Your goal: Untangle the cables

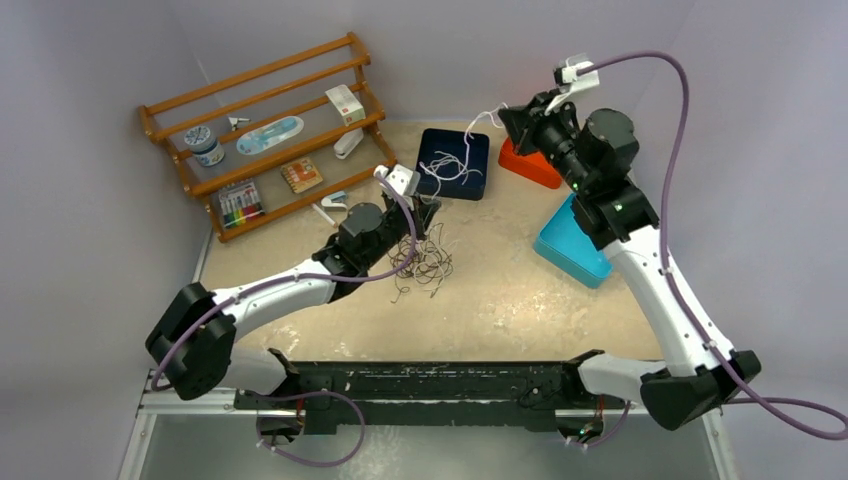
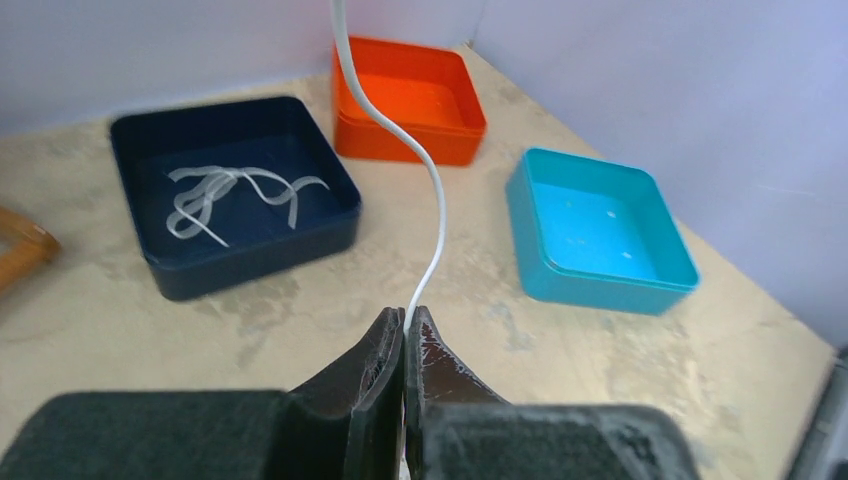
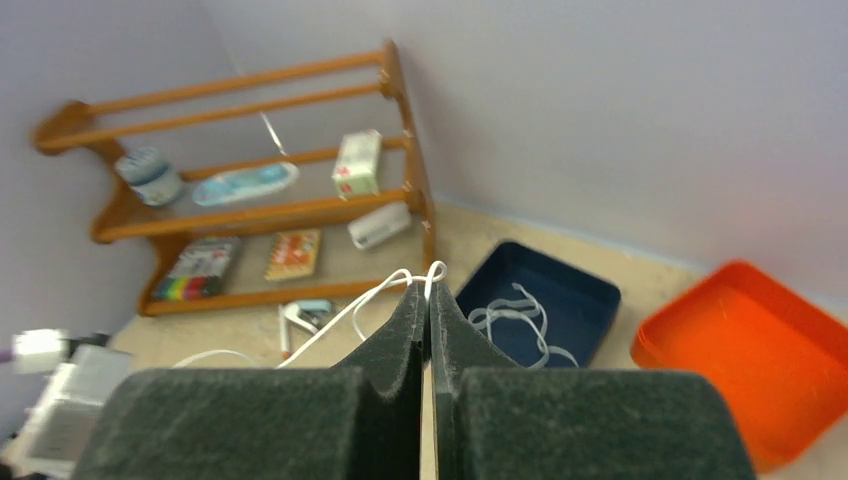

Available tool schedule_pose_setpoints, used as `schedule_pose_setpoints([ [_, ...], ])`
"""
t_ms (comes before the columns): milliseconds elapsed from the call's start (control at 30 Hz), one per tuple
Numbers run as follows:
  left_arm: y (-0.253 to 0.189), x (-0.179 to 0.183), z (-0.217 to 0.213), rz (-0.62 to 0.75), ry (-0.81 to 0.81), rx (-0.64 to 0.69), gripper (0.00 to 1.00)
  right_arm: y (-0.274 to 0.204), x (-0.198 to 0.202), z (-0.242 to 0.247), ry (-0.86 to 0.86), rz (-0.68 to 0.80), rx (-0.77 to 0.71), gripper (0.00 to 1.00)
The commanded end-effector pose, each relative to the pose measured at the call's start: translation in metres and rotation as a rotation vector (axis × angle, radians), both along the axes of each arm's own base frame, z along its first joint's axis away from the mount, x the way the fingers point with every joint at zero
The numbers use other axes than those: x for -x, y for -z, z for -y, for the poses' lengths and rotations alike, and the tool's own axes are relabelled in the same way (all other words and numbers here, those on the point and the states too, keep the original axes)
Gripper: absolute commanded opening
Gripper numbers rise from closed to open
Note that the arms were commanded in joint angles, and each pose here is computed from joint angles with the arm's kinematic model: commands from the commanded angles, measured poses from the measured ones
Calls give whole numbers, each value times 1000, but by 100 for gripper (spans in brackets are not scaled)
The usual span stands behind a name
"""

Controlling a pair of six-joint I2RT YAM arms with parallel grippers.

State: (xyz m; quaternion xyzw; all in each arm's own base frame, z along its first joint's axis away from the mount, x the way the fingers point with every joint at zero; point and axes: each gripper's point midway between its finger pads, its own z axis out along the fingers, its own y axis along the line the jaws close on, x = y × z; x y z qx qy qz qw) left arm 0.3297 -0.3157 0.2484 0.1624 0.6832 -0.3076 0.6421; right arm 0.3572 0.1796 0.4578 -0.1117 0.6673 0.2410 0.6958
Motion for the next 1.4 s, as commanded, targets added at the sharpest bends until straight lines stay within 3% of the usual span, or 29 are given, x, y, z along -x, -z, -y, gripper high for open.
schedule_pose_setpoints([
  [0, 1, 24, 9, -200, 95, 31, 0, 36, -26, 29, 96, -97, -31, 0],
  [400, 46, 18, 4, -382, 12, 1, 0, 190, -76, 48, 128, -381, -88, 0],
  [700, 70, 0, 16, -528, -36, -87, 0, 273, -86, 66, 185, -503, -161, 2],
  [900, 75, -5, 23, -589, -7, -128, 0, 251, -78, 85, 261, -426, -159, 16],
  [1133, 70, -9, 25, -584, 2, -120, 0, 210, -52, 111, 374, -319, -147, 53],
  [1267, 60, -13, 27, -568, -2, -103, 0, 194, -35, 117, 386, -268, -152, 58],
  [1367, 54, -17, 31, -565, 5, -97, 0, 173, -17, 104, 282, -151, -163, 59],
])
